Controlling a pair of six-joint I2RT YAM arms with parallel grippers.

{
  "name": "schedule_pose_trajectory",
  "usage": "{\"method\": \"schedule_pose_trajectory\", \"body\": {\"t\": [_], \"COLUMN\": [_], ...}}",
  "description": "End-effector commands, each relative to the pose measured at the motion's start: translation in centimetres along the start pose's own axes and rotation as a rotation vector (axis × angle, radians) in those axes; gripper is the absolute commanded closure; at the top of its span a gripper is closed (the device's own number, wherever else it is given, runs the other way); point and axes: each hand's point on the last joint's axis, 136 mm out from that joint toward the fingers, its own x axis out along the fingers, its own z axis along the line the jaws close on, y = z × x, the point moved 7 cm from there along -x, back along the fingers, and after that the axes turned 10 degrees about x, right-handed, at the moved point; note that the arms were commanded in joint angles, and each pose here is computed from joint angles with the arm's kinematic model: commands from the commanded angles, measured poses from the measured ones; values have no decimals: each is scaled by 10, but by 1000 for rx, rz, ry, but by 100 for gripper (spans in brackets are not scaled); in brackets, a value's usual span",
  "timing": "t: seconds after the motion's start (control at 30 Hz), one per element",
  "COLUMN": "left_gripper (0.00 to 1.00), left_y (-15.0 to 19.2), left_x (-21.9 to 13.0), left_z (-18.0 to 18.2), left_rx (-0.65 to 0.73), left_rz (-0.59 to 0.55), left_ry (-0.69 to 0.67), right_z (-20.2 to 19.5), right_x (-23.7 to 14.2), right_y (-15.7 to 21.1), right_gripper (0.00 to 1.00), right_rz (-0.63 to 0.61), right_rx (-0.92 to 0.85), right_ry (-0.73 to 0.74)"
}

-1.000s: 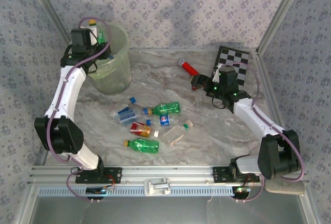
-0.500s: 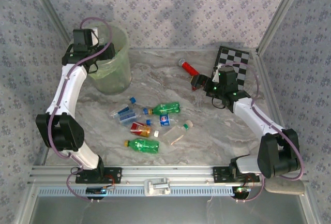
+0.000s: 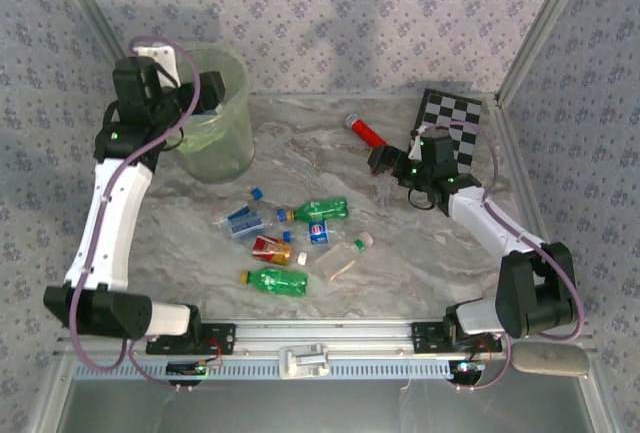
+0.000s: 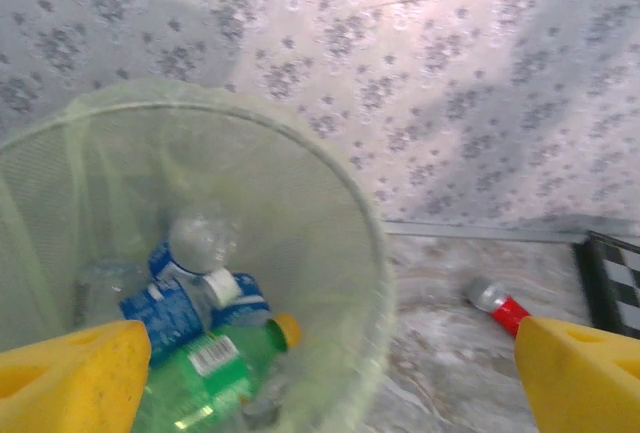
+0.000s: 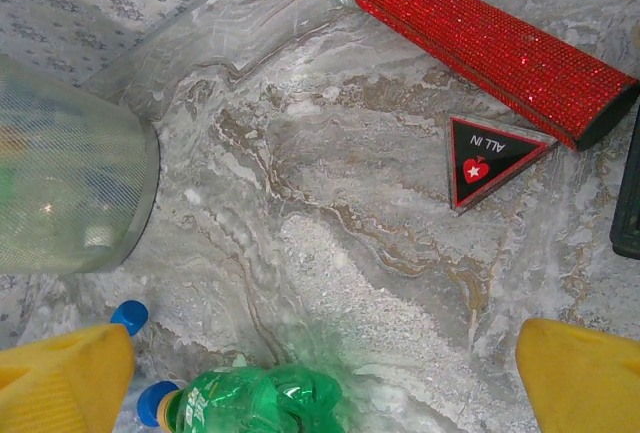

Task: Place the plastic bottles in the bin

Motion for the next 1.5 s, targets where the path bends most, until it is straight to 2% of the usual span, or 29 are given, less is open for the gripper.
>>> {"method": "schedule_pose_trajectory", "body": {"t": [0.0,0.3,0.5,0.6,0.8,1.0,1.47], "left_gripper": [6,5,5,2,0,0,0], "left_y": [17,107,164,182,202,212,232], "left_x": [-9,-11,9,19,42,54,51], "left_z": [-16,-77,-109,-118,-125,-125,-115], "left_rx": [-28,-9,-73,-87,-116,-119,-89], "left_rz": [10,130,213,218,236,252,287], "left_ry": [82,290,360,352,336,318,258], "right_z": [6,-5,-21,-31,-37,-45,-41], "right_x": [2,12,2,-8,-26,-25,16], "right_y": [-7,20,56,77,118,153,167], "right_gripper": [0,0,0,0,3,10,20], "right_rz": [-2,85,153,188,277,329,326], "right_rx": [-8,63,83,123,174,271,363], "right_ry": [-24,31,174,238,312,340,318]}}
